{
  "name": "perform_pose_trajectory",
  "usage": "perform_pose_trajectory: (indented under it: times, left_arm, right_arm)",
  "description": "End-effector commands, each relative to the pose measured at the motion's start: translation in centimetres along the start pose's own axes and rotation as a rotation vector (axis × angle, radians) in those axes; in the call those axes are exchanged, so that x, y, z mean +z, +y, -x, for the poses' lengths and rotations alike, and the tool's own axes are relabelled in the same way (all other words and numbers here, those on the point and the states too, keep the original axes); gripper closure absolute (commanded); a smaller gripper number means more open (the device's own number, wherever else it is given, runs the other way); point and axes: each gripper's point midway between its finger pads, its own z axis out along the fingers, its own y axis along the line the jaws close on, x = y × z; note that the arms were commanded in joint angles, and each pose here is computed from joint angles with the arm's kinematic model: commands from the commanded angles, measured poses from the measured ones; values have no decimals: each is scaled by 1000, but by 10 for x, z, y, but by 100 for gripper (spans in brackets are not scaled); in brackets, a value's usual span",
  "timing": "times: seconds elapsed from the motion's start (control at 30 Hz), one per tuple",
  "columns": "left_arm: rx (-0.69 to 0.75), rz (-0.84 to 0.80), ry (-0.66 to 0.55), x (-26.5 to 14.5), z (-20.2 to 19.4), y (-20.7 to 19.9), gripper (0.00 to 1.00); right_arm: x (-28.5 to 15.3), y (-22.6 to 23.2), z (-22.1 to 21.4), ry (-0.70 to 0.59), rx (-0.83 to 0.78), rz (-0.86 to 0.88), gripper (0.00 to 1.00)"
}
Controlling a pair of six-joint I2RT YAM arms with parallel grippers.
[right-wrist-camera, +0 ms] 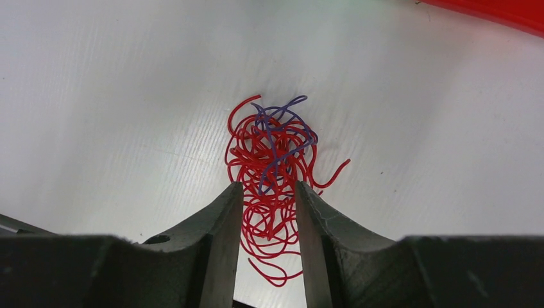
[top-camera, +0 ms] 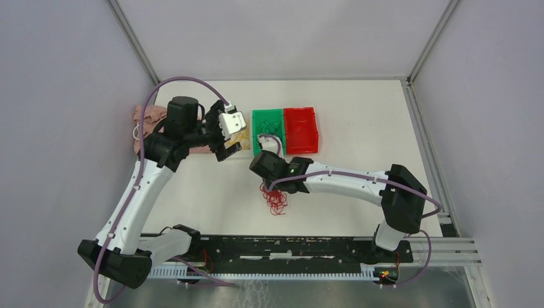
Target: Untangle the cables
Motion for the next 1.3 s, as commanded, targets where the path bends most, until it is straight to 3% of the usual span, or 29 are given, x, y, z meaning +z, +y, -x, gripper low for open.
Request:
perform_pose_trajectory:
  times: [0.0,0.47,0.7,0.77,1.0,1.27]
  left_arm:
    - [43,26,-54,-8,16,6,1]
    - [58,25,-73,-12,22,6,1]
    - [62,26,-73,-15,22,4,1]
    - [64,21,-64,-16,21,3,1]
    - [65,-46,-78,-19,18,-17,1]
    - [122,-208,-229,-20,27,-63,2]
  right_arm:
    - [6,8,-1,-4,40,17,59]
    - [28,16,0,3,24,-24,65]
    - [13,17,28,-97,41,0,97]
    - [1,16,39,-140,49,28,100]
    - [-72,38,78,-301,37,365,100]
    - [-134,51,82,-335,-32,710,100]
